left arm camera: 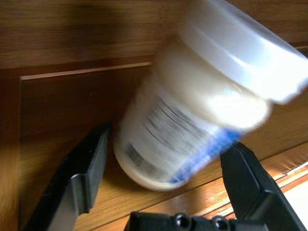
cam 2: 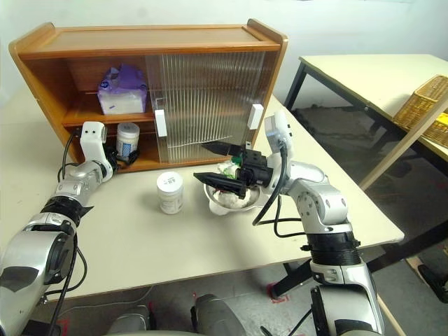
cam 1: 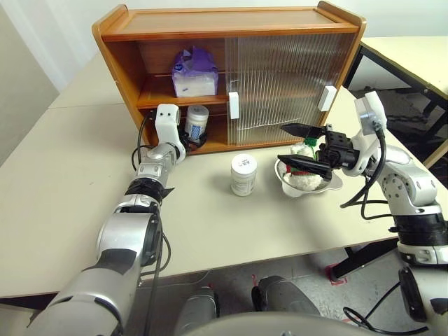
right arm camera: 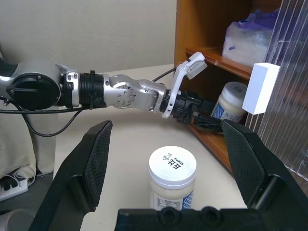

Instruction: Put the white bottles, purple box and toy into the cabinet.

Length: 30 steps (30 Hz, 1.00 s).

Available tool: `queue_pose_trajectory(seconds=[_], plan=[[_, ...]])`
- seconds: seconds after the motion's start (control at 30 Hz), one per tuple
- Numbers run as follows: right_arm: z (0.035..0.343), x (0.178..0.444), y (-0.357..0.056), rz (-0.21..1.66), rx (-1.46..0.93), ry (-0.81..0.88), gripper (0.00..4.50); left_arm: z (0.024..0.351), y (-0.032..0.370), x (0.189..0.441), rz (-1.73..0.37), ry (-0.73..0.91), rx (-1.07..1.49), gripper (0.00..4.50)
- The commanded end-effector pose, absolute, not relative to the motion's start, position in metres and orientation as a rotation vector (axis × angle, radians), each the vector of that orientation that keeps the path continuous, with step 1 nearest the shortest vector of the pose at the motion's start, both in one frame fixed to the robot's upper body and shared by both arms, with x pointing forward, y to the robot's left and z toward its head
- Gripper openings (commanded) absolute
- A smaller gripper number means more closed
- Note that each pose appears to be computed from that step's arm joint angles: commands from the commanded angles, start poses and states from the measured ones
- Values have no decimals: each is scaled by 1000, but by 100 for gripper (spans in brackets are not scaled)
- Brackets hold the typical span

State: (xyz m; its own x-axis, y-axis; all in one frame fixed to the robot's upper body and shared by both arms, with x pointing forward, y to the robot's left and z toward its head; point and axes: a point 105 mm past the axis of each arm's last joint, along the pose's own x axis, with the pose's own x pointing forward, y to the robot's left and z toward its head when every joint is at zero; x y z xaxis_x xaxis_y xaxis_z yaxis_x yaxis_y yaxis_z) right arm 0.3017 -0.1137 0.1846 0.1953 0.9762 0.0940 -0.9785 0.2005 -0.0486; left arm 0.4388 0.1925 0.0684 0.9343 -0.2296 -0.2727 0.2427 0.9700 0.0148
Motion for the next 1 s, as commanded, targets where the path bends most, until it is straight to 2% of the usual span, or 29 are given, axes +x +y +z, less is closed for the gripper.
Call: queue_pose_trajectory(seconds=[0.03, 0.4, 0.73, 0.87, 1.0], plan=[[191, 302, -113, 1383, 12, -127, 450, 75, 197, 441, -232, 249, 57, 448], [191, 301, -113, 1388, 9, -124, 450, 60, 202, 426, -235, 261, 40, 448], [188, 301, -111, 1393, 15, -125, 450, 68, 212, 420, -121, 225, 47, 448], [188, 301, -110, 1390, 18, -128, 450, 74, 210, 418, -121, 201, 66, 357], [187, 301, -111, 1385, 19, -129, 450, 74, 214, 417, -81, 211, 75, 209]])
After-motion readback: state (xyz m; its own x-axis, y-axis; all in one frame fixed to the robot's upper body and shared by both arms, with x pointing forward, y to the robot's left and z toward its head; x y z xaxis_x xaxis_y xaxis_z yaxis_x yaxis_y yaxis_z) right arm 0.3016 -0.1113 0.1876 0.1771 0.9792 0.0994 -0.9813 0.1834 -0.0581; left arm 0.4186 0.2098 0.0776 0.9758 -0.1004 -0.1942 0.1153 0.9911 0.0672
